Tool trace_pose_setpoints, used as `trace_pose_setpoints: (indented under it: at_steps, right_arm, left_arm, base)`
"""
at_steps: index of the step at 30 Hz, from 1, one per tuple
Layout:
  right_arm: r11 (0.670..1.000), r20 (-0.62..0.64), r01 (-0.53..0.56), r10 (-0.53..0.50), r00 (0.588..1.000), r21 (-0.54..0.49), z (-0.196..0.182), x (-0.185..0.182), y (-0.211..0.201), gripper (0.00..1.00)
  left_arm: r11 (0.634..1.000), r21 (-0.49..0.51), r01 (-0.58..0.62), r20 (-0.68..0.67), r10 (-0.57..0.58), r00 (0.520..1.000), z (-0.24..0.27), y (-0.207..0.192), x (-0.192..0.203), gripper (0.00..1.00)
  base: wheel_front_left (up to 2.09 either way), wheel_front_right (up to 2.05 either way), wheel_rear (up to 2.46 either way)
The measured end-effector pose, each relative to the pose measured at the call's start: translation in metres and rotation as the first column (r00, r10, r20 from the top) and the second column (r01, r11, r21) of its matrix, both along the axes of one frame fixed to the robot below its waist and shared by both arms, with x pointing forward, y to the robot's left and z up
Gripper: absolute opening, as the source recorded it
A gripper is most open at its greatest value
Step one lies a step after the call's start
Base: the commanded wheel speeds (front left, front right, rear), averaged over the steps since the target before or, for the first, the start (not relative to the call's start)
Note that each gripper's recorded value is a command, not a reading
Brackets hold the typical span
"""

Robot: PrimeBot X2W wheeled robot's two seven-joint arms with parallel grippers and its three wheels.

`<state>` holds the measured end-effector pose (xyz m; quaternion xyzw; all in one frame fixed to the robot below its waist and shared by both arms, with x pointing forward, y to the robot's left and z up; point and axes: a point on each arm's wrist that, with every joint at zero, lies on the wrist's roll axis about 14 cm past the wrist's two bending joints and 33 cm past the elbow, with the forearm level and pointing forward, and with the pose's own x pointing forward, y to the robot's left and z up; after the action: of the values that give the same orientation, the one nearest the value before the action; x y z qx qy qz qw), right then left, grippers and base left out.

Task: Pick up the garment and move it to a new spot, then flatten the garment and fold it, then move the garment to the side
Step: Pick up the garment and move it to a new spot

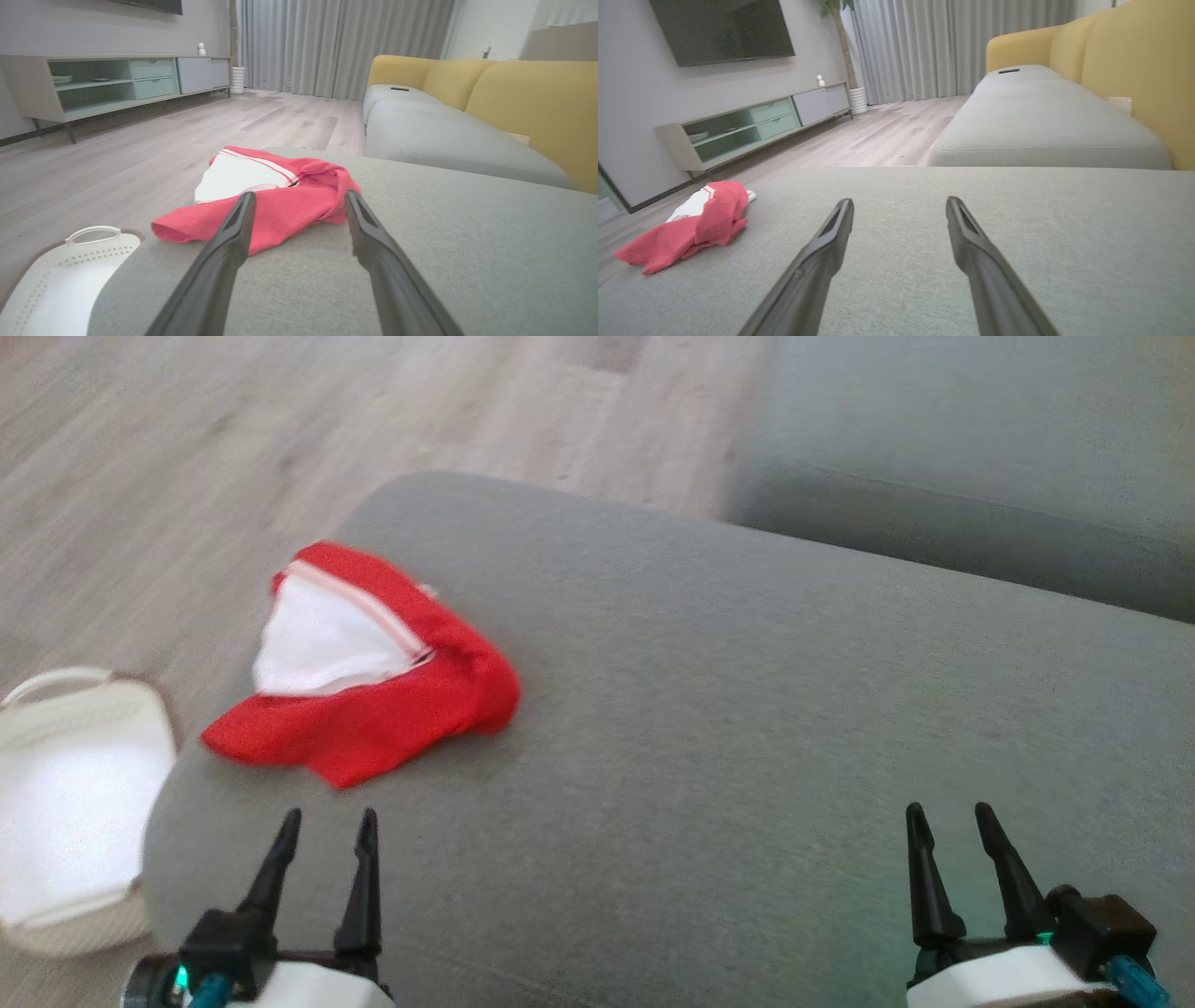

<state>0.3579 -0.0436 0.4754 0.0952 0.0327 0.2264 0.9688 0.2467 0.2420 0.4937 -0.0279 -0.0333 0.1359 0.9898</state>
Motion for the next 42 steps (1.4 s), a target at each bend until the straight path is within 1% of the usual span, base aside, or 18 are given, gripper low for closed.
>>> trace_pose_setpoints:
  at_steps: [4, 7, 9, 11, 12, 14, 16, 18, 22, 26, 30, 34, 35, 36, 37, 39, 42]
  right_arm:
    - [0.997, -0.018, -0.073, 0.073, 0.997, -0.014, -0.007, 0.005, 0.023, 1.0]
    - [0.994, -0.032, -0.108, 0.108, 0.994, -0.021, -0.015, 0.014, 0.035, 1.0]
    - [0.99, -0.032, -0.139, 0.138, 0.99, -0.037, -0.02, 0.023, 0.041, 1.0]
    - [0.985, -0.03, -0.158, 0.157, 0.987, -0.061, -0.026, 0.035, 0.042, 1.0]
    - [0.984, -0.029, -0.16, 0.159, 0.987, -0.073, -0.029, 0.042, 0.04, 1.0]
    - [0.983, -0.032, -0.157, 0.155, 0.987, -0.097, -0.037, 0.055, 0.032, 1.0]
    - [0.98, -0.039, -0.154, 0.15, 0.988, -0.123, -0.047, 0.067, 0.023, 1.0]
    - [0.978, -0.048, -0.153, 0.148, 0.988, -0.143, -0.057, 0.077, 0.016, 1.0]
    - [0.974, -0.036, -0.151, 0.147, 0.989, -0.169, -0.068, 0.1, 0.008, 1.0]
    - [0.976, -0.025, -0.128, 0.126, 0.992, -0.177, -0.073, 0.121, -0.002, 1.0]
    - [0.974, -0.063, -0.115, 0.105, 0.993, -0.197, -0.09, 0.126, -0.017, 1.0]
    - [0.976, -0.065, -0.087, 0.076, 0.995, -0.201, -0.095, 0.13, -0.029, 1.0]
    - [0.975, -0.069, -0.081, 0.068, 0.995, -0.208, -0.096, 0.131, -0.032, 1.0]
    - [0.975, -0.068, -0.072, 0.059, 0.996, -0.21, -0.096, 0.131, -0.035, 1.0]
    - [0.975, -0.069, -0.064, 0.051, 0.996, -0.212, -0.097, 0.132, -0.039, 1.0]
    - [0.975, -0.067, -0.055, 0.041, 0.997, -0.216, -0.096, 0.131, -0.042, 1.0]
    - [0.975, -0.064, -0.046, 0.033, 0.997, -0.216, -0.091, 0.129, -0.043, 1.0]
  left_arm:
    - [0.997, 0.029, -0.076, 0.009, 0.076, 0.997, 0.007, 0.024, -0.01, 1.0]
    - [0.992, 0.08, -0.102, 0.044, 0.099, 0.994, 0.027, 0.045, 0.002, 1.0]
    - [0.986, 0.118, -0.121, 0.093, 0.11, 0.99, 0.05, 0.063, 0.019, 1.0]
    - [0.978, 0.175, -0.113, 0.128, 0.091, 0.988, 0.072, 0.077, 0.043, 1.0]
    - [0.976, 0.195, -0.098, 0.134, 0.073, 0.988, 0.08, 0.082, 0.056, 1.0]
    - [0.976, 0.204, -0.075, 0.119, 0.052, 0.992, 0.083, 0.092, 0.084, 1.0]
    - [0.984, 0.165, -0.063, 0.045, 0.056, 0.997, 0.071, 0.104, 0.111, 1.0]
    - [0.993, 0.102, -0.065, -0.047, 0.07, 0.996, 0.052, 0.118, 0.135, 1.0]
    - [0.996, 0.032, -0.089, -0.256, 0.094, 0.962, 0.008, 0.141, 0.173, 1.0]
    - [0.992, -0.046, -0.117, -0.437, 0.085, 0.896, -0.041, 0.146, 0.198, 1.0]
    - [0.984, -0.108, -0.139, -0.561, 0.055, 0.826, -0.085, 0.139, 0.211, 1.0]
    - [0.984, -0.128, -0.124, -0.681, 0.004, 0.732, -0.128, 0.122, 0.213, 1.0]
    - [0.986, -0.126, -0.113, -0.708, -0.01, 0.706, -0.138, 0.118, 0.211, 0.94]
    - [0.986, -0.126, -0.105, -0.721, -0.019, 0.693, -0.144, 0.114, 0.211, 0.42]
    - [0.987, -0.129, -0.101, -0.721, -0.023, 0.693, -0.146, 0.113, 0.213, 0.0]
    - [0.99, -0.115, -0.082, -0.701, -0.022, 0.712, -0.142, 0.112, 0.218, 0.0]
    - [0.989, -0.123, -0.078, -0.646, -0.02, 0.763, -0.129, 0.111, 0.222, 0.0]
  base:
    - [0.0, 0.0, 0.0]
    - [0.0, 0.0, 0.0]
    - [0.0, 0.0, 0.0]
    - [0.0, 0.0, 0.0]
    - [0.0, 0.0, 0.0]
    - [0.0, 0.0, 0.0]
    - [0.0, 0.0, 0.0]
    - [0.0, 0.0, 0.0]
    - [0.0, 0.0, 0.0]
    - [0.0, 0.0, 0.0]
    - [0.0, 0.0, 0.0]
    - [0.0, 0.0, 0.0]
    - [0.0, 0.0, 0.0]
    - [0.0, 0.0, 0.0]
    - [0.0, 0.0, 0.0]
    - [0.0, 0.0, 0.0]
    - [0.0, 0.0, 0.0]
